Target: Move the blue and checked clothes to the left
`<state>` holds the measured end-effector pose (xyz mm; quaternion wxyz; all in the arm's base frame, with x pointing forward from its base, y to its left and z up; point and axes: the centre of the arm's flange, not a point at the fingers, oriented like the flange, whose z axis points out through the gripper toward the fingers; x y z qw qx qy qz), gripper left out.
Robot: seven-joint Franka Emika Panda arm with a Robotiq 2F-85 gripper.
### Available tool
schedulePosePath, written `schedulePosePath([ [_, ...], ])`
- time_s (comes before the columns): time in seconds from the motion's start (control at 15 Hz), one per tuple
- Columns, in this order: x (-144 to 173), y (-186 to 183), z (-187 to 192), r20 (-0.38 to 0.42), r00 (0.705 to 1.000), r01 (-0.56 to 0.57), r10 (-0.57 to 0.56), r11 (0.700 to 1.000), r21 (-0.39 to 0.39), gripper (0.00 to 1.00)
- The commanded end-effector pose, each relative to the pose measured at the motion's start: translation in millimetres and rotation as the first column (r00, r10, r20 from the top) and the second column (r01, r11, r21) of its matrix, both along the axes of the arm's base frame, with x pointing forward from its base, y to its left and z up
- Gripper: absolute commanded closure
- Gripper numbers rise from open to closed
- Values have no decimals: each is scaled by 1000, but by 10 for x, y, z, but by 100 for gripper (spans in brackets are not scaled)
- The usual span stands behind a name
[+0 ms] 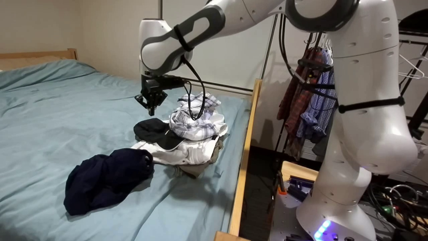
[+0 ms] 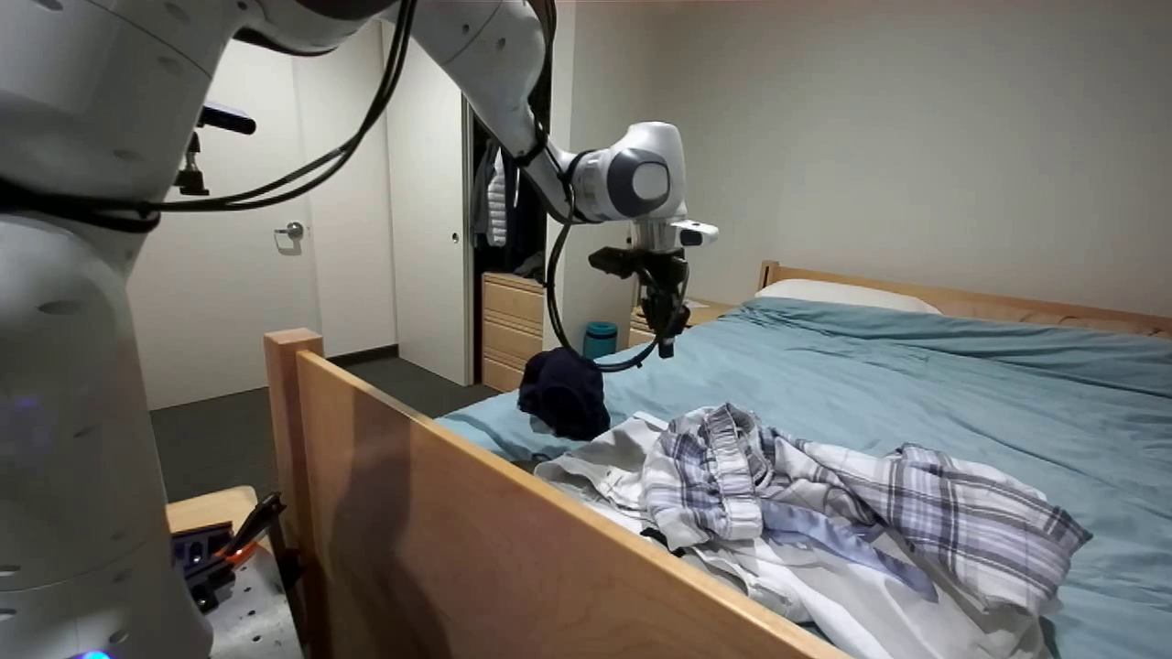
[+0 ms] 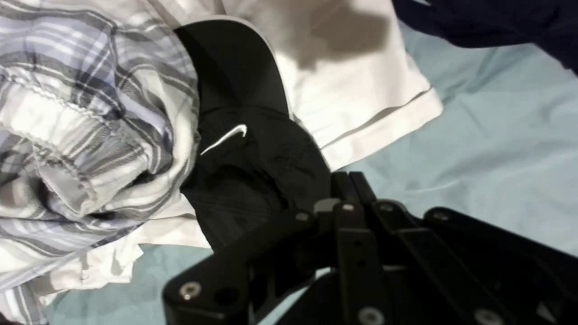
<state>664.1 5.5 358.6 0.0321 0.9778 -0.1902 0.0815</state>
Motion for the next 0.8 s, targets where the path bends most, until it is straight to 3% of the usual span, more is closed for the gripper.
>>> schedulePosePath([
  [0.0, -177, -59, 39, -28, 999, -37, 39, 998, 52, 67],
  [0.2, -245, -171, 19, -74, 997, -8, 10, 999, 34, 49],
  [0.33, -286, -378, -34, -97, 992, 79, -75, 996, 34, 36],
  [0.6, -333, -817, -339, -140, 953, 275, -270, 961, 15, 9],
  [0.73, -319, -982, -497, -140, 932, 337, -333, 942, 3, 1],
])
